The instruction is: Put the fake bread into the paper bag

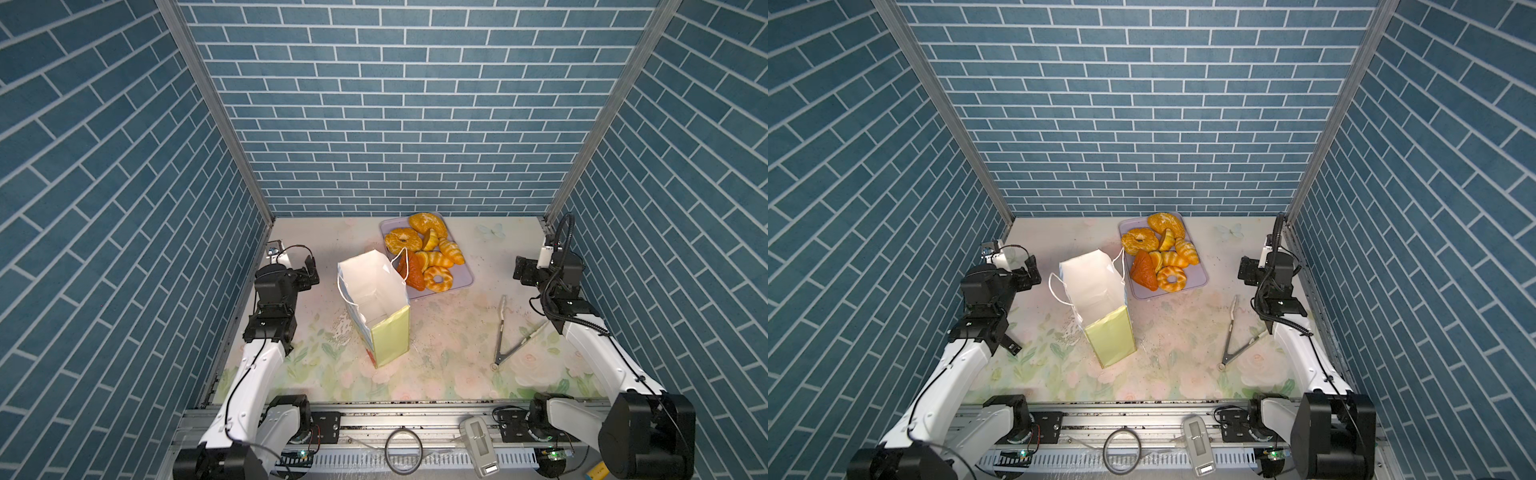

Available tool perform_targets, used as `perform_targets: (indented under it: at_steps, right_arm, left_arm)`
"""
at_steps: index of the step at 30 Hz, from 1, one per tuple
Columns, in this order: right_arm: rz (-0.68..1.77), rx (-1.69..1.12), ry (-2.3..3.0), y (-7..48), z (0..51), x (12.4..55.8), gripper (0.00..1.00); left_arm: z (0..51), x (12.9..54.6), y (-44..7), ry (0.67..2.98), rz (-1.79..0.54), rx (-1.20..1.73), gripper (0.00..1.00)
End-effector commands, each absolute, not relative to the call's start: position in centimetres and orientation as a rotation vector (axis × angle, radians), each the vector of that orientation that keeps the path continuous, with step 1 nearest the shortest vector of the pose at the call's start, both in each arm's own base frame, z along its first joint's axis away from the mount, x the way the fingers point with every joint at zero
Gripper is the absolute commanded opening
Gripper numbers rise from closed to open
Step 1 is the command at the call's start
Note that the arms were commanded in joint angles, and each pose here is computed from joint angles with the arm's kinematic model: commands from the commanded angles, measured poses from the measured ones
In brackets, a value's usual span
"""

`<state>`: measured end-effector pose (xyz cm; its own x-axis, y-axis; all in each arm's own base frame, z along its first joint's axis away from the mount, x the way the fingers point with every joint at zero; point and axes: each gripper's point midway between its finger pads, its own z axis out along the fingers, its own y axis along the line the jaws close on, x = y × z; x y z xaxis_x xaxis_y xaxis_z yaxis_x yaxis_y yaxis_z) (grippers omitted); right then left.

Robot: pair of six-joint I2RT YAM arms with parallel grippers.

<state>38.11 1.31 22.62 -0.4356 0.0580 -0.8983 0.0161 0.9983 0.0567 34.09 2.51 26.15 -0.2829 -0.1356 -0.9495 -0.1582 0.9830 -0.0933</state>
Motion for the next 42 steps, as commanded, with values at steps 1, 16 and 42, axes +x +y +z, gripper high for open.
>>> perform_targets:
  at_steps: [1,16,42]
  right_arm:
    - [0.235,-0.029,2.256,4.9,21.5,35.3,0.86]
    - [0.508,-0.437,2.389,17.5,30.0,33.1,0.83]
    - [0.533,-1.075,2.142,32.0,35.2,25.6,0.66]
  left_arm:
    - [25.5,31.4,1.0,2.029,-0.09,-0.231,1.0]
    - [37.4,27.0,-5.3,2.155,-0.5,-0.223,0.82]
    - [34.6,25.3,-14.2,2.313,-0.807,-0.101,0.33]
